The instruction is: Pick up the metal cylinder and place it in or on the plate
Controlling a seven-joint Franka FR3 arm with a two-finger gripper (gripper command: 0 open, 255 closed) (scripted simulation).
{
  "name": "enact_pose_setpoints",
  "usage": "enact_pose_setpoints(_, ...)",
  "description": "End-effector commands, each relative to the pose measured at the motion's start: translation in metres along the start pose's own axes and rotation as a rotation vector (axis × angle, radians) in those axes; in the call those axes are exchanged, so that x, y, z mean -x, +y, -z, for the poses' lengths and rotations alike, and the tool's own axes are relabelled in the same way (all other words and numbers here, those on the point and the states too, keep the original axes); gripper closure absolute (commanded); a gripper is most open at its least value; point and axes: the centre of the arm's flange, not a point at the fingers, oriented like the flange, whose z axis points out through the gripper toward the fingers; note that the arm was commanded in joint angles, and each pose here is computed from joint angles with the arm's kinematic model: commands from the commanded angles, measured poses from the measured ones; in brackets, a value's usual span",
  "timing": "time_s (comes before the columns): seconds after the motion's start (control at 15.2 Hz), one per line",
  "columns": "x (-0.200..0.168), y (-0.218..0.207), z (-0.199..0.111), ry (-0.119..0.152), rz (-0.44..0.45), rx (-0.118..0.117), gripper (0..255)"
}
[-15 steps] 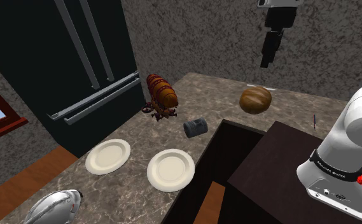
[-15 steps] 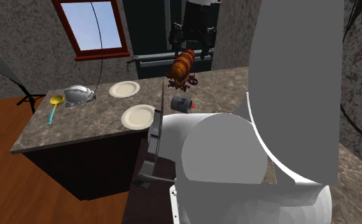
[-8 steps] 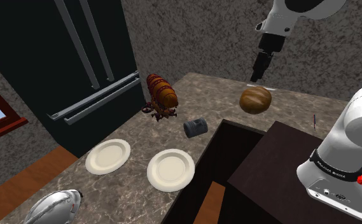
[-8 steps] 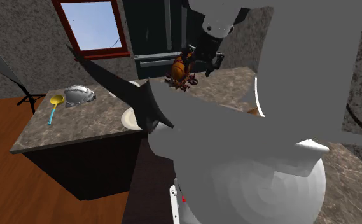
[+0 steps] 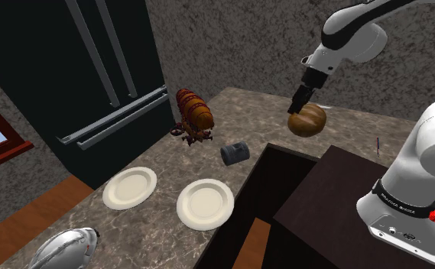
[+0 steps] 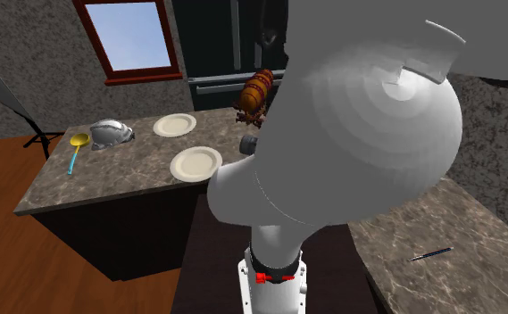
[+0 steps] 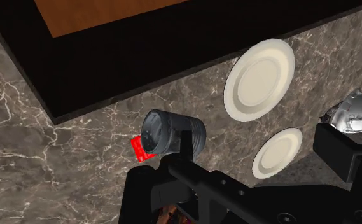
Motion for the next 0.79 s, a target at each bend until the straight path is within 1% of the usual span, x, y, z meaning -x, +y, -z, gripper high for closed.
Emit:
enact_pose_setpoints(0.0, -0.001, 0.022, -0.021, 0.037, -0.008, -0.036, 0)
enact_pose_setpoints(0.73, -0.023, 0.122, -0.148, 0.219, -0.049, -0.258, 0)
